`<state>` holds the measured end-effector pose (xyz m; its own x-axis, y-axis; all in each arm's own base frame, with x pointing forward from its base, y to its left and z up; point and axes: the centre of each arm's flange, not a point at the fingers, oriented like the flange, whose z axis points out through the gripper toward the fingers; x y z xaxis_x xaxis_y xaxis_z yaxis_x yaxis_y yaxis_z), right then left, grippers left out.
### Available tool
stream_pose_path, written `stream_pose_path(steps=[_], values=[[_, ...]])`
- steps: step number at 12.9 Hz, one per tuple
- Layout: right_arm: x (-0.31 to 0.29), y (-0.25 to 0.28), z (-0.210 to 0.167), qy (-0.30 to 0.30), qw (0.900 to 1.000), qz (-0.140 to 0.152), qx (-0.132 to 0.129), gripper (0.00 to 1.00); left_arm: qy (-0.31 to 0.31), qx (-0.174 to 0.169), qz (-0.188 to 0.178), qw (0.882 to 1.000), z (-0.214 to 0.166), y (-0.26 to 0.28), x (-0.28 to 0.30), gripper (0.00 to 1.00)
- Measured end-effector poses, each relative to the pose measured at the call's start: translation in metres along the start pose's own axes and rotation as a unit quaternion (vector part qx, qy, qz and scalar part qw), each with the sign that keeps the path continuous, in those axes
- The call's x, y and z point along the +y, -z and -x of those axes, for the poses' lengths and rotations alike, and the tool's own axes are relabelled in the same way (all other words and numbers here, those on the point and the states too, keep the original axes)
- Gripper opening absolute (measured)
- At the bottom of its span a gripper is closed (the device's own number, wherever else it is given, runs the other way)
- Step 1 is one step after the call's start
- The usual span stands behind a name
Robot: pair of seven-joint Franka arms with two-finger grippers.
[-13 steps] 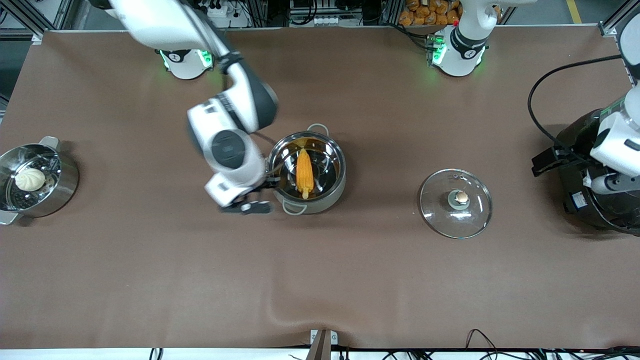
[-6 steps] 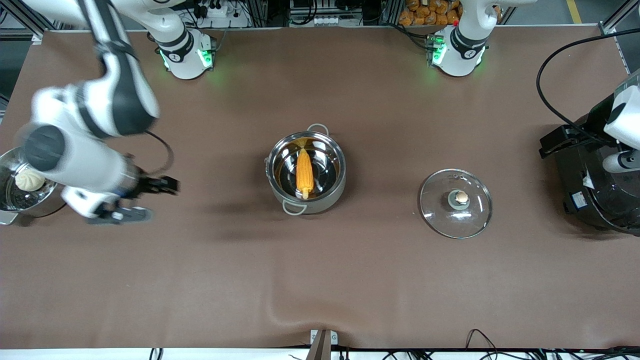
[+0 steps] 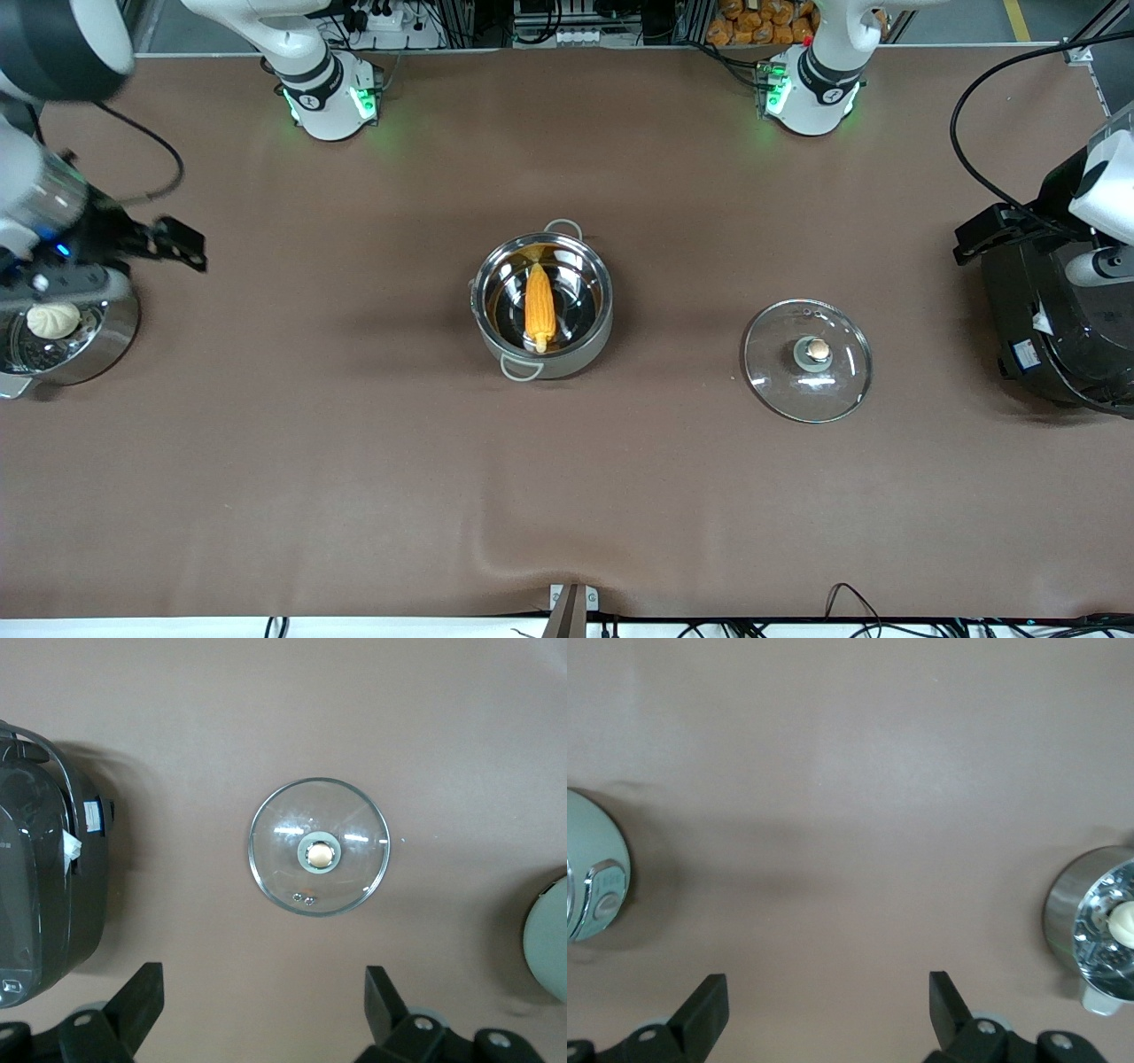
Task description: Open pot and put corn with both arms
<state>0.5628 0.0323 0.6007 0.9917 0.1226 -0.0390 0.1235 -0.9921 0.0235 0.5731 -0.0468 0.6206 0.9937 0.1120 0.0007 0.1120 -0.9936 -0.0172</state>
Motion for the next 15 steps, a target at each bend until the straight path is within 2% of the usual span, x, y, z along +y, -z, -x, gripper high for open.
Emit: stream_pose_path(steps=[3, 6, 10, 15], values=[[0.016, 0.027, 0.02, 0.019, 1.0, 0.001, 0.014, 1.0, 0.002, -0.002, 0.0, 1.0, 0.0, -0.002, -0.002, 1.0], [0.044, 0.035, 0.029, 0.003, 1.0, 0.0, 0.019, 1.0, 0.001, -0.003, 0.0, 1.0, 0.0, -0.003, -0.001, 1.0], [0.047, 0.038, 0.032, -0.004, 1.0, -0.015, 0.023, 1.0, 0.0, -0.015, -0.003, 1.0, 0.003, -0.003, -0.001, 1.0], [0.05, 0.046, 0.04, -0.009, 0.999, -0.018, 0.027, 1.0, 0.001, -0.026, -0.005, 1.0, 0.006, -0.005, -0.002, 1.0]])
